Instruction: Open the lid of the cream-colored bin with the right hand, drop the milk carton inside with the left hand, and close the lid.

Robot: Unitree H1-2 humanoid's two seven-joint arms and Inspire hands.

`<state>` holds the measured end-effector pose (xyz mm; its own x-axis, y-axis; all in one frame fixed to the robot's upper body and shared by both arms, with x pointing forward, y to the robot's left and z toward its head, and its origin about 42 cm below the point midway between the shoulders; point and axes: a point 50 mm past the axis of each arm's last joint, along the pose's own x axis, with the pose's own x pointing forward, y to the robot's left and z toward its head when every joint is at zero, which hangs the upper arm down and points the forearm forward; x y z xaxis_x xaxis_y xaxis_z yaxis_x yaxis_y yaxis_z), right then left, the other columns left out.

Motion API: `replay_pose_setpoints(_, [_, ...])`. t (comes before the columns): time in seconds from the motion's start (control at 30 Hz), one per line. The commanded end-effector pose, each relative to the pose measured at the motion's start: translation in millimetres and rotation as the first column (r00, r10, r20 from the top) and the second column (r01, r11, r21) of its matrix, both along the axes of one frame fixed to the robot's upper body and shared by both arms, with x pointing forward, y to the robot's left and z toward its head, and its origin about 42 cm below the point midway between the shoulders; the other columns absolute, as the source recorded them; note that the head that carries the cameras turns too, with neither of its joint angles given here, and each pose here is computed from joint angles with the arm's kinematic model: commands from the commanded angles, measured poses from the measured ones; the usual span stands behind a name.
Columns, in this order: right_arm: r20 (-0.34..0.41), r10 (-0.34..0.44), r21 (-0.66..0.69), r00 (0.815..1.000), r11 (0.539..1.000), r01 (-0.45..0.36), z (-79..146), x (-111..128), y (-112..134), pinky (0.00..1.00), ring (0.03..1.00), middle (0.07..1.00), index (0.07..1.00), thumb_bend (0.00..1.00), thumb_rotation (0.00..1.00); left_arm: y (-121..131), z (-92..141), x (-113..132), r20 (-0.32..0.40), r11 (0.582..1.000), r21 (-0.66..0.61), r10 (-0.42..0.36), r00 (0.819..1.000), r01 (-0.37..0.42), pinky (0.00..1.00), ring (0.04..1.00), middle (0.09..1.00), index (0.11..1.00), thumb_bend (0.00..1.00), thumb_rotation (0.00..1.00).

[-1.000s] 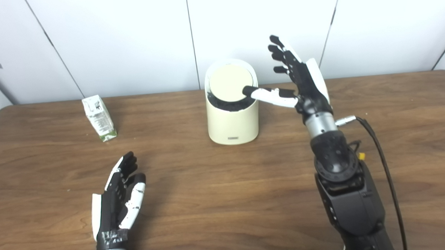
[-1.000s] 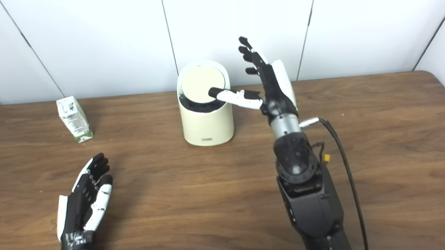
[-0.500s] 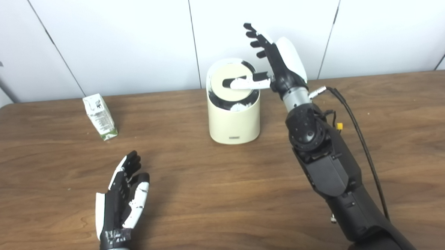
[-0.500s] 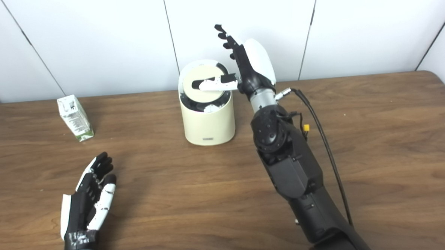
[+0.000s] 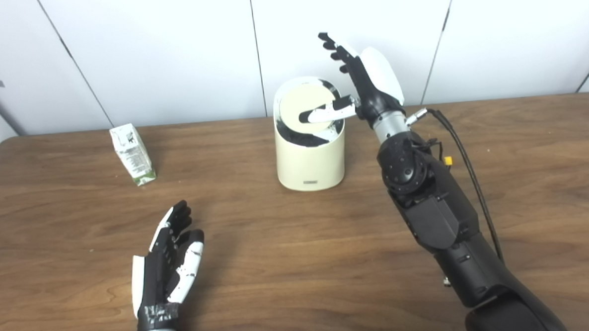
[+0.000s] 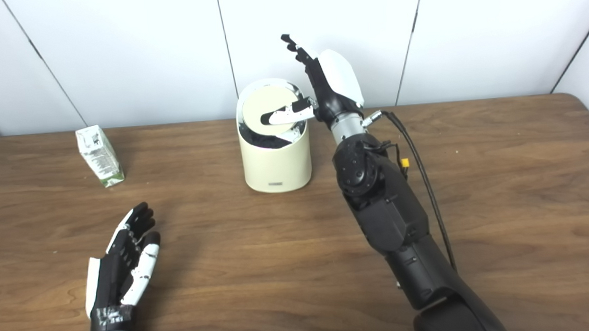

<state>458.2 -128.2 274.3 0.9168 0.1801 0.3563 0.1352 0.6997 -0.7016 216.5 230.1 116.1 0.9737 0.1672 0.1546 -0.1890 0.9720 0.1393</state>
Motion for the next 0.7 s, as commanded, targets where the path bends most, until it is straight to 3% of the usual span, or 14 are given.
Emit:
replay_pose_setpoints(0.0, [0.12, 0.018, -0.058, 0.993, 0.998, -0.011, 29.2, 5.4, 1.4, 0.76, 0.852, 0.88, 0.892, 1.0, 0.17, -3.8, 0.8, -8.9, 0.005, 1.0, -0.003, 0.014, 1.0, -0.014, 0.83, 0.872, 0.877, 0.918, 0.43, 0.57])
replay_pose_setpoints(0.17, [0.147, 0.034, -0.189, 0.989, 0.982, -0.006, 30.9, 3.9, -0.2, 0.8, 0.889, 0.898, 0.912, 1.0, 0.14, -4.8, 1.8, -9.2, 0.012, 1.0, -0.005, 0.013, 1.0, -0.013, 0.82, 0.867, 0.876, 0.915, 0.41, 0.56])
replay_pose_setpoints(0.3, [0.171, 0.053, -0.258, 0.984, 0.966, -0.007, 29.2, 3.4, 0.3, 0.86, 0.917, 0.907, 0.912, 1.0, 0.05, -5.9, 1.7, -9.0, 0.014, 1.0, -0.004, 0.014, 1.0, -0.014, 0.82, 0.866, 0.876, 0.917, 0.42, 0.58])
replay_pose_setpoints(0.67, [0.131, 0.047, -0.225, 0.99, 0.974, -0.017, 25.2, 3.5, 1.5, 0.83, 0.91, 0.903, 0.911, 1.0, 0.03, -5.4, 2.3, -7.0, 0.017, 1.0, -0.005, 0.013, 1.0, -0.013, 0.81, 0.865, 0.874, 0.916, 0.42, 0.58])
